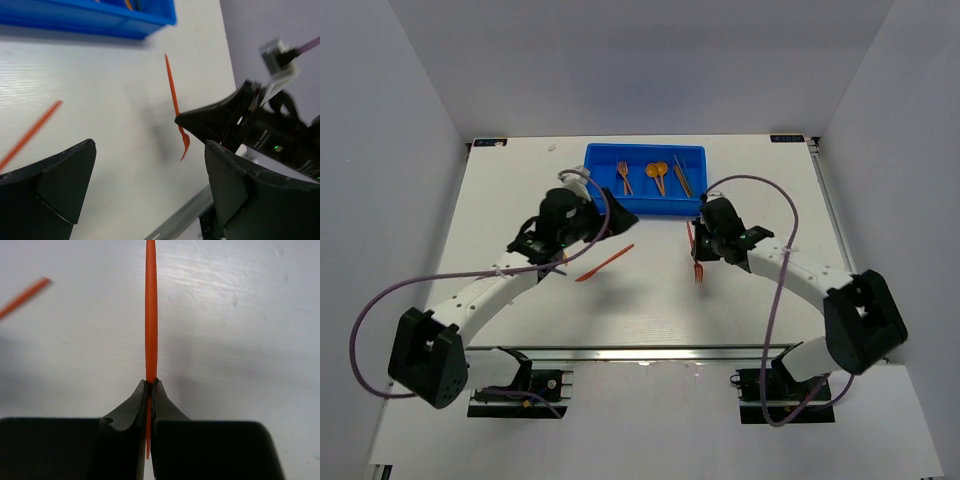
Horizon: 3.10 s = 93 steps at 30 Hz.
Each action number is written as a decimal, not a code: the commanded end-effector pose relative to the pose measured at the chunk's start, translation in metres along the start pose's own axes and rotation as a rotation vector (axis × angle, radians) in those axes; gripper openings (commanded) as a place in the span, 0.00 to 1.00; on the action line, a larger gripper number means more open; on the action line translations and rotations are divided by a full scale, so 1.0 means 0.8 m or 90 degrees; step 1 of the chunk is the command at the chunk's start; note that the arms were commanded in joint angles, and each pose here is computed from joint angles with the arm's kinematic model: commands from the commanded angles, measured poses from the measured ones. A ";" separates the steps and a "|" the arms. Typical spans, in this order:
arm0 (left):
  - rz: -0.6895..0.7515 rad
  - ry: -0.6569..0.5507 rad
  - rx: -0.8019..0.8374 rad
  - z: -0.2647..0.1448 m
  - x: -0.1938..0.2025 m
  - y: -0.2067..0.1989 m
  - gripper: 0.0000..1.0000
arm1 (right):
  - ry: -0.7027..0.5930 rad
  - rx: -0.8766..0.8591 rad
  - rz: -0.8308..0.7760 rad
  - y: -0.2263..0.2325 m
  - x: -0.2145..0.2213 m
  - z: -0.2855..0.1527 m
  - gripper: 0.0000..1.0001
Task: Sort the eating utensils into containers
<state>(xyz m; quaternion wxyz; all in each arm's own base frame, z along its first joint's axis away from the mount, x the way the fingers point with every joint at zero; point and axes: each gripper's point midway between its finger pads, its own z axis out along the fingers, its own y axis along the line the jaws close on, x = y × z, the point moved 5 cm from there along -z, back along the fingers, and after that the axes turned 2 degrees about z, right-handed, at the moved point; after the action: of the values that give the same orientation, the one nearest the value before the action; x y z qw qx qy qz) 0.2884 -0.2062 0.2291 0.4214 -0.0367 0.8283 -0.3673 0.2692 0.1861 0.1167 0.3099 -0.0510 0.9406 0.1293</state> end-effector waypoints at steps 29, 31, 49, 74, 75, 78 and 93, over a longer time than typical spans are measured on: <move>0.050 -0.039 -0.027 0.116 -0.059 -0.035 0.00 | -0.205 -0.218 -0.021 0.095 -0.068 -0.113 0.89; 0.061 -0.018 -0.094 0.150 -0.083 0.016 0.00 | -0.197 -0.190 -0.018 0.079 -0.063 -0.112 0.89; 0.125 -0.113 -0.092 0.301 -0.229 0.085 0.06 | -0.187 -0.121 -0.050 0.025 -0.028 -0.126 0.89; 0.114 -0.173 -0.050 0.222 -0.241 -0.001 0.85 | -0.151 -0.136 -0.075 0.034 -0.026 -0.098 0.89; 0.129 -0.190 -0.052 0.197 -0.253 -0.017 0.98 | -0.149 -0.135 -0.079 0.038 -0.031 -0.097 0.89; 0.173 -0.133 -0.108 0.168 -0.233 -0.017 0.98 | -0.123 -0.075 -0.057 0.029 -0.032 -0.082 0.89; 0.435 0.398 -0.214 0.071 0.074 0.082 0.97 | -0.155 -0.082 -0.066 0.005 -0.017 -0.133 0.89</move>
<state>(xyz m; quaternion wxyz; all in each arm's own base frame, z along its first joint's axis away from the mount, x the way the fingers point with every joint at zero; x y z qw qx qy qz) 0.3219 -0.2394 0.1411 0.2907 0.2431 0.9198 -0.1014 0.2278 0.1637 0.1899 0.4029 -0.0926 0.8973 0.1548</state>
